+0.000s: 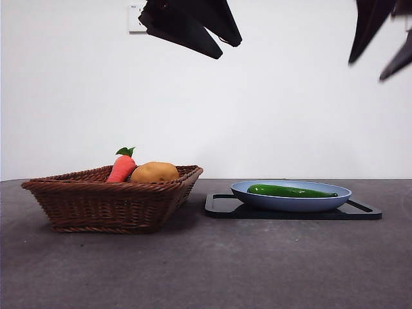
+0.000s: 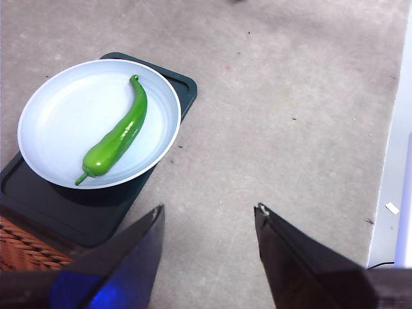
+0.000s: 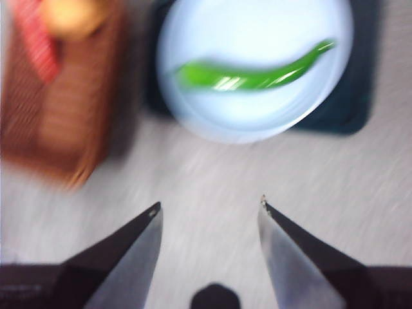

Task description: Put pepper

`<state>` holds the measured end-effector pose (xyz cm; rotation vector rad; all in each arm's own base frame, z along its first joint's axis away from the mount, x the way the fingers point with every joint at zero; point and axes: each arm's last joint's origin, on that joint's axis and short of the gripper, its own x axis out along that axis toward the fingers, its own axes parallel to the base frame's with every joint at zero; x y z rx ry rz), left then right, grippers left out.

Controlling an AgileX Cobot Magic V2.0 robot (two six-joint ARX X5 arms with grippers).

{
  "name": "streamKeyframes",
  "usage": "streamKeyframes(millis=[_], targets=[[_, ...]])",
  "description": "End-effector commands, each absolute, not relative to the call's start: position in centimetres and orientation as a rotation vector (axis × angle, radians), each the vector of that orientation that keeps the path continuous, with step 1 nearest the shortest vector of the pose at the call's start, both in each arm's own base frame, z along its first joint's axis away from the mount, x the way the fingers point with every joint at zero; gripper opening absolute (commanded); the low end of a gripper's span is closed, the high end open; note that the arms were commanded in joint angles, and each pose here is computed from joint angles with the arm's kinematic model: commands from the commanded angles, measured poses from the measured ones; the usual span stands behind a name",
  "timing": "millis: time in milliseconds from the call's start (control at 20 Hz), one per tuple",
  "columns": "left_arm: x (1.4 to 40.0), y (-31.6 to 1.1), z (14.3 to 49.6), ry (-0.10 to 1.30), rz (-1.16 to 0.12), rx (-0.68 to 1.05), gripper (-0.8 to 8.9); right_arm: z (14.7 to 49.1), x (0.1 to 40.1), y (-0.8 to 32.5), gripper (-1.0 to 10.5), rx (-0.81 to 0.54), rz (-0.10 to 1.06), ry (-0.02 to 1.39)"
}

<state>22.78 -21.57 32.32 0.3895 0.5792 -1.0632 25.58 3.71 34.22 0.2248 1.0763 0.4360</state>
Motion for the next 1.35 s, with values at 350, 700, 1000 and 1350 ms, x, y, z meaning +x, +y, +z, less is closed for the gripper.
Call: streamKeyframes(millis=[350,700,1000,1350], targets=[[22.8,-21.9,32.7,0.585,-1.063,0.358,0.08,36.2,21.7,5.6,0.1,0.058,0.597,1.080],[22.8,-21.9,32.7,0.583,-1.064,0.359,0.08,36.3,22.2,4.7,0.1,0.141,0.518,1.071],[23.1,-22.1,33.2,0.519,-1.063,0.346,0.08,36.3,22.4,3.4,0.1,0.172,0.463,1.063],[25.2,-20.5,35.0,0.347,-0.858,0.317,0.08,36.3,22.6,2.1,0.1,0.202,0.412,1.054]])
